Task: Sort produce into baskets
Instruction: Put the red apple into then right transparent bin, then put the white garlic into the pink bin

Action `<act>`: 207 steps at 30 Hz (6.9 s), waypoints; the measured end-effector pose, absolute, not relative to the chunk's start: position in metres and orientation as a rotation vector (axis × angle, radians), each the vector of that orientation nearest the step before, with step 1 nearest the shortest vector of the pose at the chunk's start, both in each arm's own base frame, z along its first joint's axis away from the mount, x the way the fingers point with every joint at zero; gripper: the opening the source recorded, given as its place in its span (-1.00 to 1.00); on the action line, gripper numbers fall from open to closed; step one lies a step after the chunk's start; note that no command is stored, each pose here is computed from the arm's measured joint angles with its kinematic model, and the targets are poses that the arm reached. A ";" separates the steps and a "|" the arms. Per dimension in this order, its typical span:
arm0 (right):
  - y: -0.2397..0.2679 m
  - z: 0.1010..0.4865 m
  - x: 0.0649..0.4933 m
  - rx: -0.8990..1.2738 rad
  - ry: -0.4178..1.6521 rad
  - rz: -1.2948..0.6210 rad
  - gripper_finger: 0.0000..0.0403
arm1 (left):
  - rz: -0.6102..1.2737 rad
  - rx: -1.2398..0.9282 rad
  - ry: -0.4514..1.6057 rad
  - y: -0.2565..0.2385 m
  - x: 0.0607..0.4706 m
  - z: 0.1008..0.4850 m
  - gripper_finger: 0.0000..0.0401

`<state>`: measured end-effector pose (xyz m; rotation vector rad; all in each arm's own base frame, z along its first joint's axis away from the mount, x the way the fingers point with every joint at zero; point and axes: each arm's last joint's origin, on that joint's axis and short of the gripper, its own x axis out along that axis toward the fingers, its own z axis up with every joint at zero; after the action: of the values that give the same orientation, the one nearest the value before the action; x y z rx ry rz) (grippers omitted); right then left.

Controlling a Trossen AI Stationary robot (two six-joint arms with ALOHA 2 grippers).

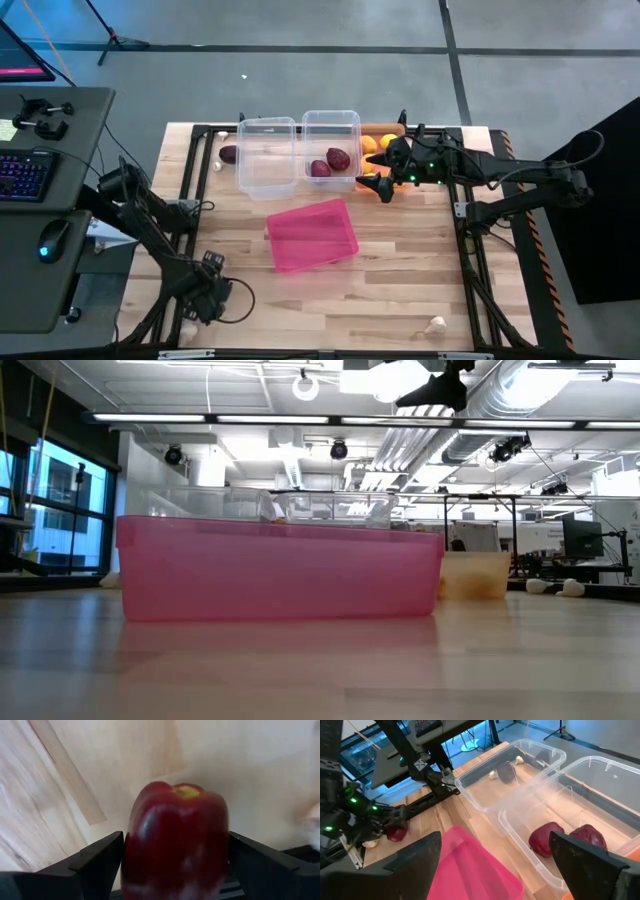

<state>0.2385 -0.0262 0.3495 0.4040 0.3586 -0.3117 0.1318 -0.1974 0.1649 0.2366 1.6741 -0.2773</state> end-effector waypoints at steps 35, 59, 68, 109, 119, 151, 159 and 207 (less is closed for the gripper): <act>-0.030 0.393 0.192 0.388 0.089 -0.306 0.79 | 0.685 0.053 0.578 0.053 0.254 0.349 0.43; -0.035 0.391 0.196 0.373 0.067 -0.451 0.79 | 0.573 -0.359 0.467 0.128 0.368 0.248 0.43; -0.035 0.391 0.195 0.386 0.061 -0.467 0.79 | 0.561 -0.375 0.441 0.136 0.366 0.251 0.44; 0.118 0.282 0.186 0.917 1.458 -0.167 0.79 | 0.520 -0.174 0.121 0.086 0.212 0.441 0.96; 0.203 0.217 0.193 1.041 1.834 -0.392 0.79 | 0.521 -0.151 0.160 0.090 0.222 0.434 0.96; 0.242 0.123 0.204 0.856 2.036 -0.443 0.43 | 0.518 -0.169 0.150 0.090 0.224 0.434 0.96; 0.229 0.152 0.197 0.720 2.001 -0.294 -0.24 | 0.470 -0.076 -0.095 0.079 0.194 0.470 0.96; 0.003 0.292 0.361 0.134 0.975 -0.045 0.58 | 0.253 -0.294 -0.071 0.049 0.136 0.476 0.96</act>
<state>0.3606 0.0033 0.2918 0.1340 0.9752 -0.0450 0.1359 0.0494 0.4762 -0.2944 -0.0710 0.2527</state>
